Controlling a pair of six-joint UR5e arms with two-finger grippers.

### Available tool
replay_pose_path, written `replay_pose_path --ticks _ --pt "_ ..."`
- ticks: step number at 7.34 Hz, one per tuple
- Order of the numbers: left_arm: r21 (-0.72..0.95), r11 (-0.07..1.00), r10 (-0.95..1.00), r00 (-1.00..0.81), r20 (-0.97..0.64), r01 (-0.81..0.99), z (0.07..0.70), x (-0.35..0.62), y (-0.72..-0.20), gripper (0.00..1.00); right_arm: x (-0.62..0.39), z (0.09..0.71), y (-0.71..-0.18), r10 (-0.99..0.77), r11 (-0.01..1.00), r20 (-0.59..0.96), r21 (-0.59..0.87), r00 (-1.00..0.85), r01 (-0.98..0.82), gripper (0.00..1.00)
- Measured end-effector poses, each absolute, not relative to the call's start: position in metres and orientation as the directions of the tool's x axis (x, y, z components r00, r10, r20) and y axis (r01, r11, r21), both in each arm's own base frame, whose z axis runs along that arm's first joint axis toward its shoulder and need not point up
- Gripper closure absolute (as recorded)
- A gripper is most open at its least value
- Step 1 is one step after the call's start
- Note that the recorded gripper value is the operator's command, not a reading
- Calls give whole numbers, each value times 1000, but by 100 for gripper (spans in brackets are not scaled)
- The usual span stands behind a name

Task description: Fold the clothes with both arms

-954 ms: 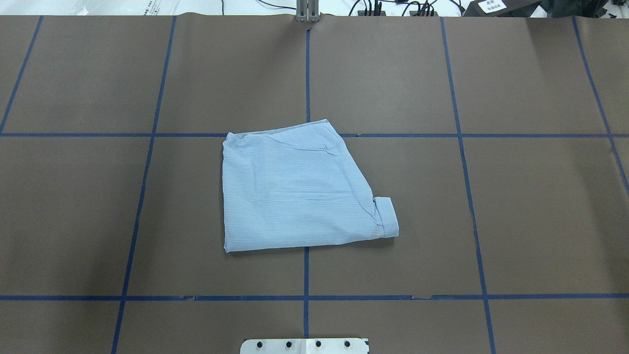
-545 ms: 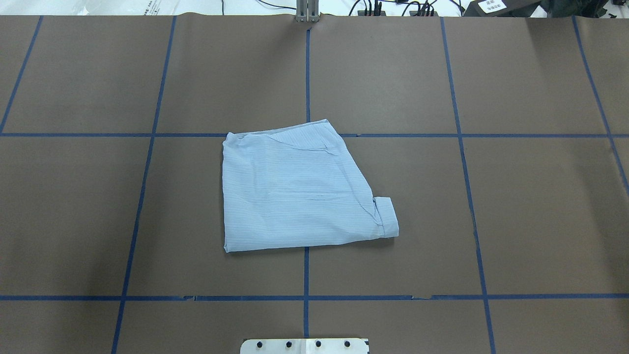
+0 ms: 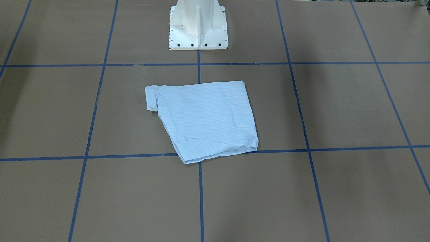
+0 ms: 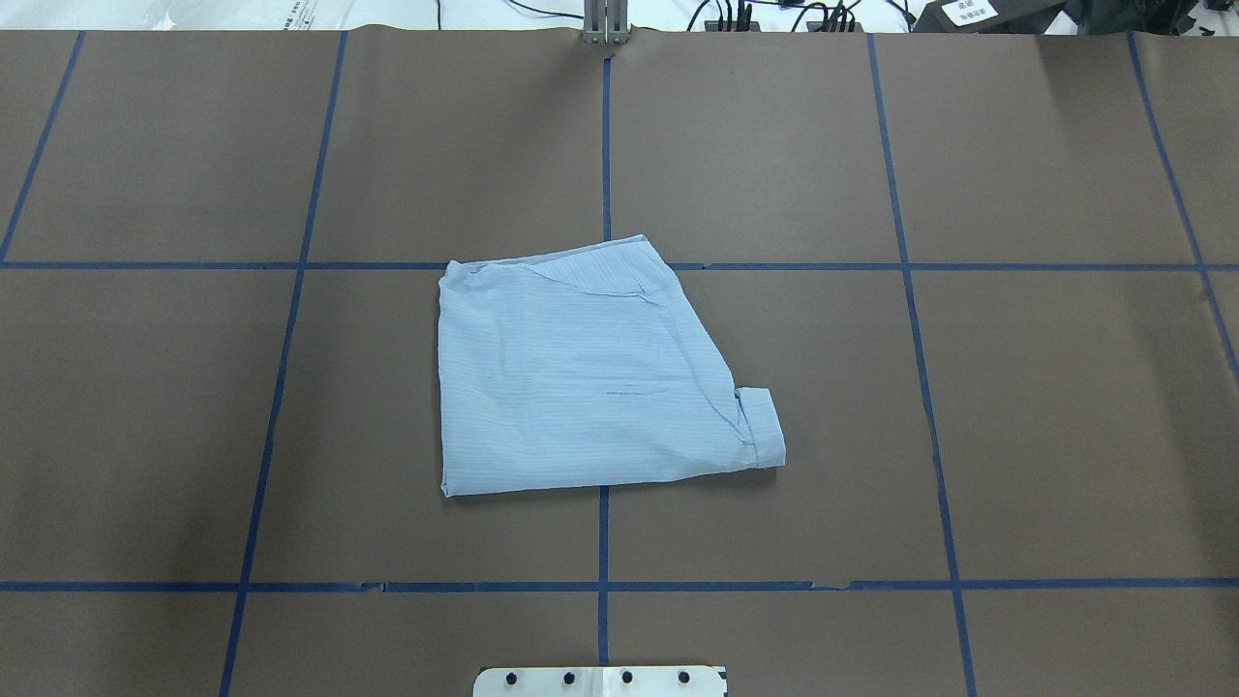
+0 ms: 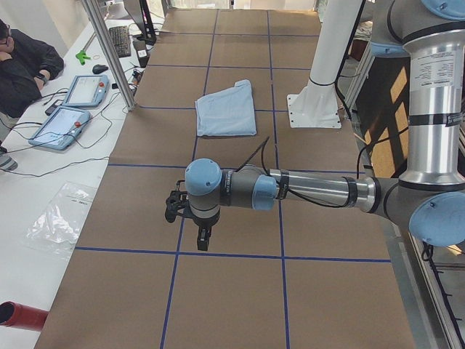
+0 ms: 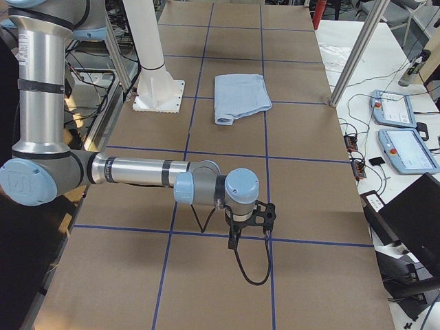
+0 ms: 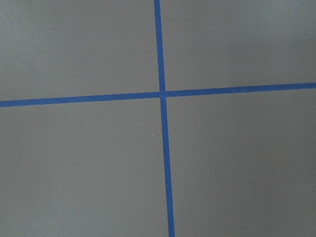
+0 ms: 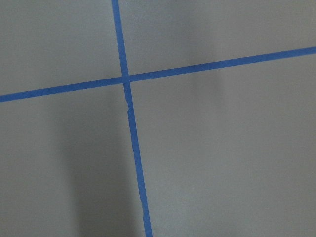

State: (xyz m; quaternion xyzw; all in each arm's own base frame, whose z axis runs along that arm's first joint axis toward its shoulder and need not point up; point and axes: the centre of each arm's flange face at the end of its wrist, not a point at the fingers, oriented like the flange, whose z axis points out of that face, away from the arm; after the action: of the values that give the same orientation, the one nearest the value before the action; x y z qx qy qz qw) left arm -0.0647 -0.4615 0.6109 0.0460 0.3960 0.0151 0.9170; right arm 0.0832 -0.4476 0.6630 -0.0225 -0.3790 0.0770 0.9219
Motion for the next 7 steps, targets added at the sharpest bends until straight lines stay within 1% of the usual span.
replay_pose_path --ticks 7 --pt "67 998 45 693 -720 5 627 -64 -461 0 83 663 -448 159 987 697 -100 699 -125 0"
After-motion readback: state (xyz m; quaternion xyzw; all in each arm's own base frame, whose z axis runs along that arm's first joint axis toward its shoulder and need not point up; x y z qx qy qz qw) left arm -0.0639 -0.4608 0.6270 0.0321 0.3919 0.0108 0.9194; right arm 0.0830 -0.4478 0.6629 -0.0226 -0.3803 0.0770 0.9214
